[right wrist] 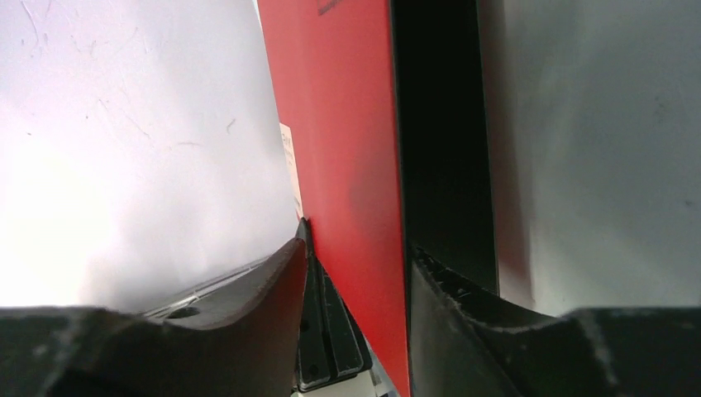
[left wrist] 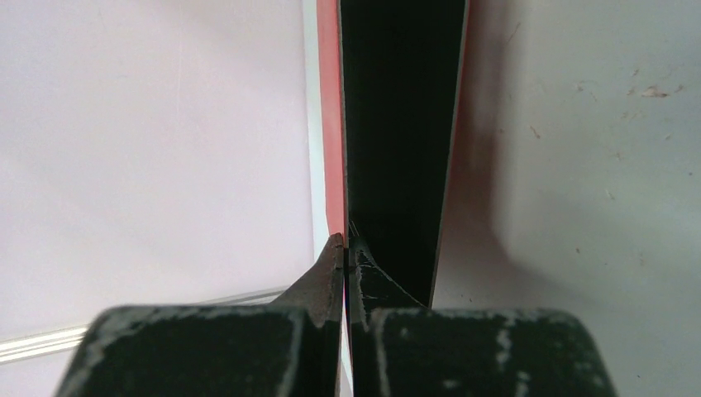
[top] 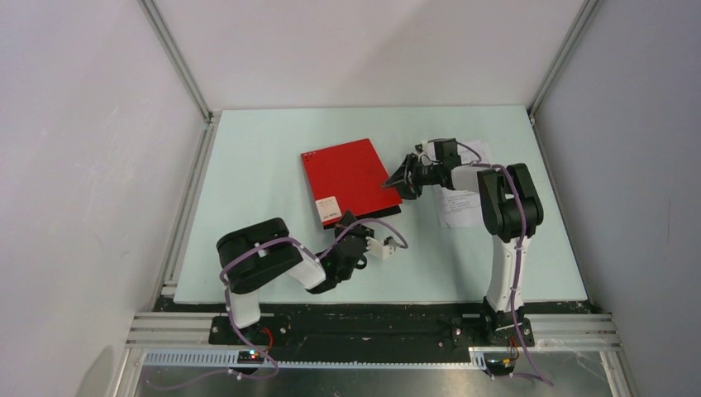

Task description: Put the files into the folder

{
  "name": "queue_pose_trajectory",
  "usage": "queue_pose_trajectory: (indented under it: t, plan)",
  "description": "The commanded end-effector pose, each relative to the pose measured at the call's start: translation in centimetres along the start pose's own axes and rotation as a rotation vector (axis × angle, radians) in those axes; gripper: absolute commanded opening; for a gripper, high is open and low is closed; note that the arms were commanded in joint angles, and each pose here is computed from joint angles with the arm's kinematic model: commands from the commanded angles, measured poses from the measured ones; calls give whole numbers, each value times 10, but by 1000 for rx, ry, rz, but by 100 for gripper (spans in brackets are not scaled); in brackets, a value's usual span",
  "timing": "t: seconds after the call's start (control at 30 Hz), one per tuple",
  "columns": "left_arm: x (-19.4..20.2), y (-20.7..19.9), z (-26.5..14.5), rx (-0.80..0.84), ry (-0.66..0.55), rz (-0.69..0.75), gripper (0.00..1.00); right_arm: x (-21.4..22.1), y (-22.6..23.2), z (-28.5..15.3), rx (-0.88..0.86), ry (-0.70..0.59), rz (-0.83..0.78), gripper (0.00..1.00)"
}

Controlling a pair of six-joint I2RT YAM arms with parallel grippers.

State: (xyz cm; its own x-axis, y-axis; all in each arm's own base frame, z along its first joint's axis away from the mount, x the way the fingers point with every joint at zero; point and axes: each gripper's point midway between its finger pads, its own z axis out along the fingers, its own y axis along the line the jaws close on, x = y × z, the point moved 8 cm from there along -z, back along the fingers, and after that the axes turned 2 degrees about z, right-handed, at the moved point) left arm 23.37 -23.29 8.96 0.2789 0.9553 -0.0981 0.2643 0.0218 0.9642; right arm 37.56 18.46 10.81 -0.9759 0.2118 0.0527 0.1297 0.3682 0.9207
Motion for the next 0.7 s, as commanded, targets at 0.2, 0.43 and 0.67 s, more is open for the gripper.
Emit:
queue_pose_trajectory:
  t: [0.2, 0.43, 0.67]
  plan:
    - [0, 8, 9, -49, -7, -49, 0, -1, 29, 27, -89, 80, -62, 1]
    - [2, 30, -9, -58, -87, -145, 39, -3, 67, 2, -21, 7, -244, 0]
    - [3, 43, -46, 193, -249, -448, 85, -1, 104, -32, 79, -82, -391, 0]
